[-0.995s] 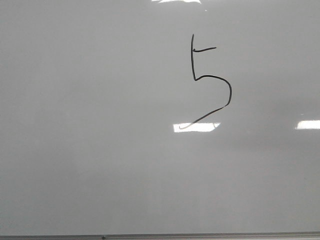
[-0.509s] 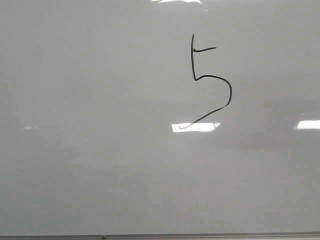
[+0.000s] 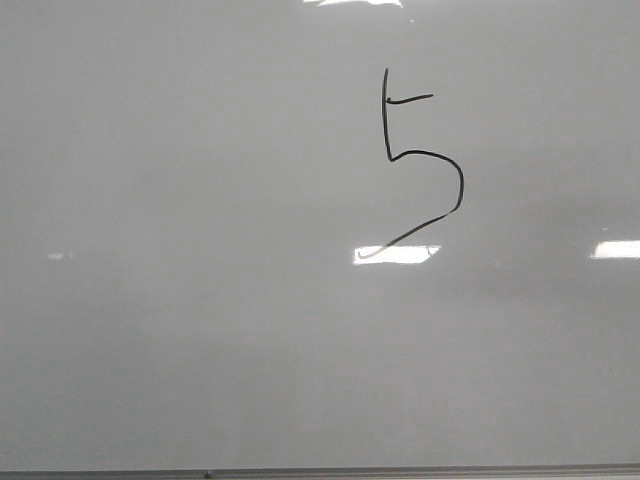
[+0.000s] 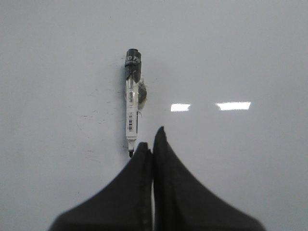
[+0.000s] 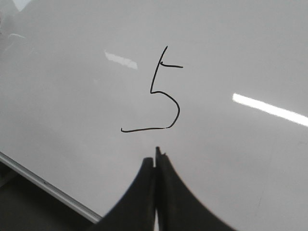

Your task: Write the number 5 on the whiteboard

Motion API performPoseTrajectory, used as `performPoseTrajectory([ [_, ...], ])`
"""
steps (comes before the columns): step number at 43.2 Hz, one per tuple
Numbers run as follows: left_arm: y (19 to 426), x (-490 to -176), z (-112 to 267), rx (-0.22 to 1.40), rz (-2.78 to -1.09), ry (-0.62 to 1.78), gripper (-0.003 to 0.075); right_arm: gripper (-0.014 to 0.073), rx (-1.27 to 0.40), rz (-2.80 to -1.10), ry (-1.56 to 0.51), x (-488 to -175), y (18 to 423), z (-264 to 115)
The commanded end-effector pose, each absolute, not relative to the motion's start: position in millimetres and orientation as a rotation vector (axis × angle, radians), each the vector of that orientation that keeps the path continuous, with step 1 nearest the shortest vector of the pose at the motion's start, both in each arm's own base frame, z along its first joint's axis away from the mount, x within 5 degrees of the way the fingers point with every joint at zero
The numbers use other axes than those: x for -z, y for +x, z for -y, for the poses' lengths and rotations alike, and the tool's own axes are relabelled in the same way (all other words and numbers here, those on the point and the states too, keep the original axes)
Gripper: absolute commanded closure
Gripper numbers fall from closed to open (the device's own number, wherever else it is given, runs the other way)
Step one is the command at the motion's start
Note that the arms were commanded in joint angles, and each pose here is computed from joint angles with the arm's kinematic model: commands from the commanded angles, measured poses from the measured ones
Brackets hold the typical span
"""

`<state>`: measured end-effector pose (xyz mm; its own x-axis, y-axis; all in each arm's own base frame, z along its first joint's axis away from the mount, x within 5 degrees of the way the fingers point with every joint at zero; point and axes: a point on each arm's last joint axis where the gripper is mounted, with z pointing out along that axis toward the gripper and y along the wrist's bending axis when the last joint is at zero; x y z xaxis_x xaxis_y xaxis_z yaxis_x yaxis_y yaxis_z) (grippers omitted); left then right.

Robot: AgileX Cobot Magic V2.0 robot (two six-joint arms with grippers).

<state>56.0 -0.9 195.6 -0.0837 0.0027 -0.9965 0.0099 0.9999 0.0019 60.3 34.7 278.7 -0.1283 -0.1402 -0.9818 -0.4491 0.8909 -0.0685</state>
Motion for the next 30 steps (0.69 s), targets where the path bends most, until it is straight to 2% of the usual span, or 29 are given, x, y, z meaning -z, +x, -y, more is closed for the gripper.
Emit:
performPoseTrajectory([
  [1,55,-202,1,0.018,-1.567,-0.009,0.0741,0.0655,-0.266,-1.630,-0.398,-292,62,-32],
  [20,55,-202,1,0.018,-1.567,-0.009,0.0741,0.0655,-0.211,-1.626,-0.361,-285,66,-28],
  [30,55,-202,1,0.018,-1.567,-0.009,0.0741,0.0655,-0.180,-1.593,-0.119,-263,75,-15],
])
